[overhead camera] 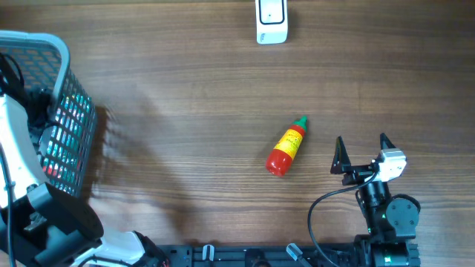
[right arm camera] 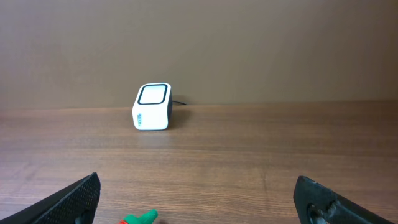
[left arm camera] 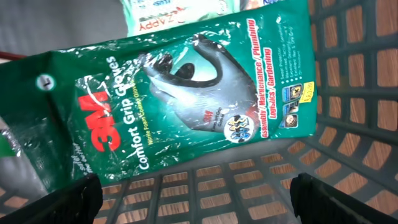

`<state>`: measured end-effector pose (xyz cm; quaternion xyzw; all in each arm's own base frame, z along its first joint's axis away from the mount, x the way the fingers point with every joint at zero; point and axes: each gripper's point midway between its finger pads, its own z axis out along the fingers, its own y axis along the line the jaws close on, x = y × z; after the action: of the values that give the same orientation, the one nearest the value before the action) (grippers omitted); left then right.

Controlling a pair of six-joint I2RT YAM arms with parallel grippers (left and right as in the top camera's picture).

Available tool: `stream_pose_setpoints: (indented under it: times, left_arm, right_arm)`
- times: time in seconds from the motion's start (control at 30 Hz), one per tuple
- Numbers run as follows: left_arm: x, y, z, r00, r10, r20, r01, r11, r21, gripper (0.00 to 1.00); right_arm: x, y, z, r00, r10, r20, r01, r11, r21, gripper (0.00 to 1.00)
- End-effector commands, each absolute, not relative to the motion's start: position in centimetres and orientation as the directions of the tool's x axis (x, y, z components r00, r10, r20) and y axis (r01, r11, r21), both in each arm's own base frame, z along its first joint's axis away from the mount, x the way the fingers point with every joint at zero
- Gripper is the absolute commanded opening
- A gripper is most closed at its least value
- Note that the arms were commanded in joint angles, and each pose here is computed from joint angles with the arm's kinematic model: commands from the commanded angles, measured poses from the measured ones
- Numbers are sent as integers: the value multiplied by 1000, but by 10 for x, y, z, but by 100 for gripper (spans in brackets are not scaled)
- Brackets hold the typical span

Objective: Scan the item barcode

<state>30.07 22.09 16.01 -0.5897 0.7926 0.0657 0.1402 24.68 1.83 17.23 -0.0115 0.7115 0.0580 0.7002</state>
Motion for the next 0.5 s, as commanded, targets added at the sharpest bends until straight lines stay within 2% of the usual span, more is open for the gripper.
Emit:
stream_pose_setpoints:
  times: [0.0,0.13,0.3,0.33,0.37,0.47]
  left_arm:
    - [304,218,141,-310,-918,-246,-943,330,-43,100]
    - [297,219,129,-176,-963,-202,-982,187,-38,100]
    - [282,227,123,-184,-959,-217,-983,177,55,100]
    - [274,229,123,-145,-963,-226,-988,130,79,100]
    - [253,235,125,-27,-969,-247,-992,-4,128,100]
    - [233,238,126,28,-973,-230,-983,-68,169,100]
  right_arm:
    - [247,16,173,-16,55,-998,-85,995,56,100]
    - [247,16,173,-16,54,-998,-85,995,55,100]
    - [247,16,173,-16,55,-998,-85,995,56,100]
    - [247,16,173,-16,55,-998,-85,995,56,100]
    - [247,16,173,-16,55,-998,-85,995,56,100]
    - [247,16,173,-16,55,-998,-85,995,56,100]
